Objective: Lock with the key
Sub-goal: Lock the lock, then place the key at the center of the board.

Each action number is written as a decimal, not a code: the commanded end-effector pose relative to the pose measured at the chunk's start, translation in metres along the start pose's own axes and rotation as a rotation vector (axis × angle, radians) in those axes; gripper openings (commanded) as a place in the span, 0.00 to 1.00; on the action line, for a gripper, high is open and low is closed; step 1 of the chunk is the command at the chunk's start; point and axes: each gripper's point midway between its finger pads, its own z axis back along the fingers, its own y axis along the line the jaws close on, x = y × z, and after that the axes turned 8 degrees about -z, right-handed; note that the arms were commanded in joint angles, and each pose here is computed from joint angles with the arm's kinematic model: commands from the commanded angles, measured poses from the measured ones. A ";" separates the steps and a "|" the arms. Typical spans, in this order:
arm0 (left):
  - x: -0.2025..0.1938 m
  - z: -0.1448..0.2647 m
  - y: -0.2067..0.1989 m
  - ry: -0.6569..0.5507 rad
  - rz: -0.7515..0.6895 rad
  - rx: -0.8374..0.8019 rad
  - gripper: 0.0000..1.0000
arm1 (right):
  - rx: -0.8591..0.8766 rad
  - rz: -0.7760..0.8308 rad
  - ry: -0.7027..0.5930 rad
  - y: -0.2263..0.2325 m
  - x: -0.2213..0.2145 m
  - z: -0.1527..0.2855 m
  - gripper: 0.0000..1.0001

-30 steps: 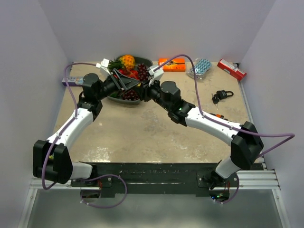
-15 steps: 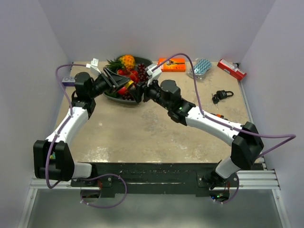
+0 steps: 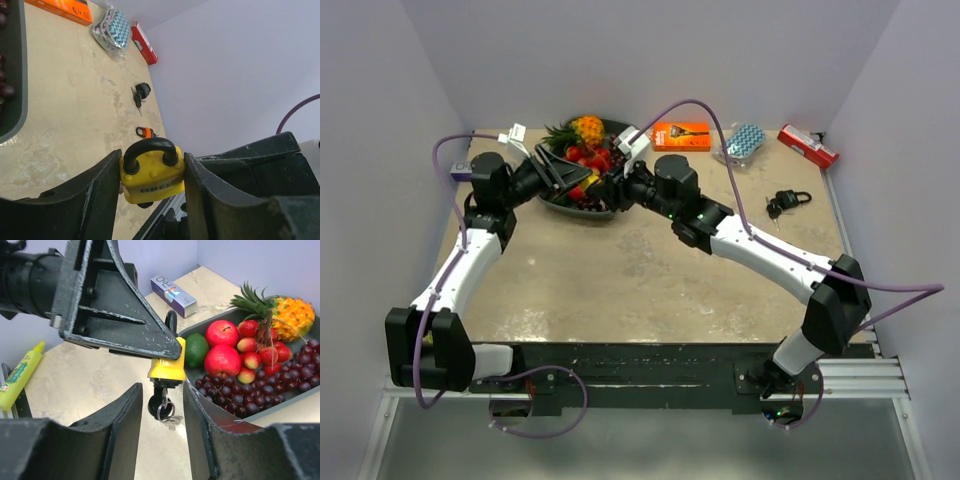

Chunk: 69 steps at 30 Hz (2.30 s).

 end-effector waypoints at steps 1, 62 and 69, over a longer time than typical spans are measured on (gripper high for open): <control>0.009 0.012 -0.035 -0.033 -0.085 -0.093 0.00 | 0.037 0.025 0.005 0.005 0.008 -0.005 0.41; 0.110 0.169 0.136 -0.137 -0.127 0.627 0.00 | 0.328 -0.076 0.237 0.099 -0.130 -0.061 0.00; 0.105 0.207 0.162 -0.028 -0.193 0.800 0.00 | 0.337 -0.053 0.235 0.122 -0.181 -0.110 0.00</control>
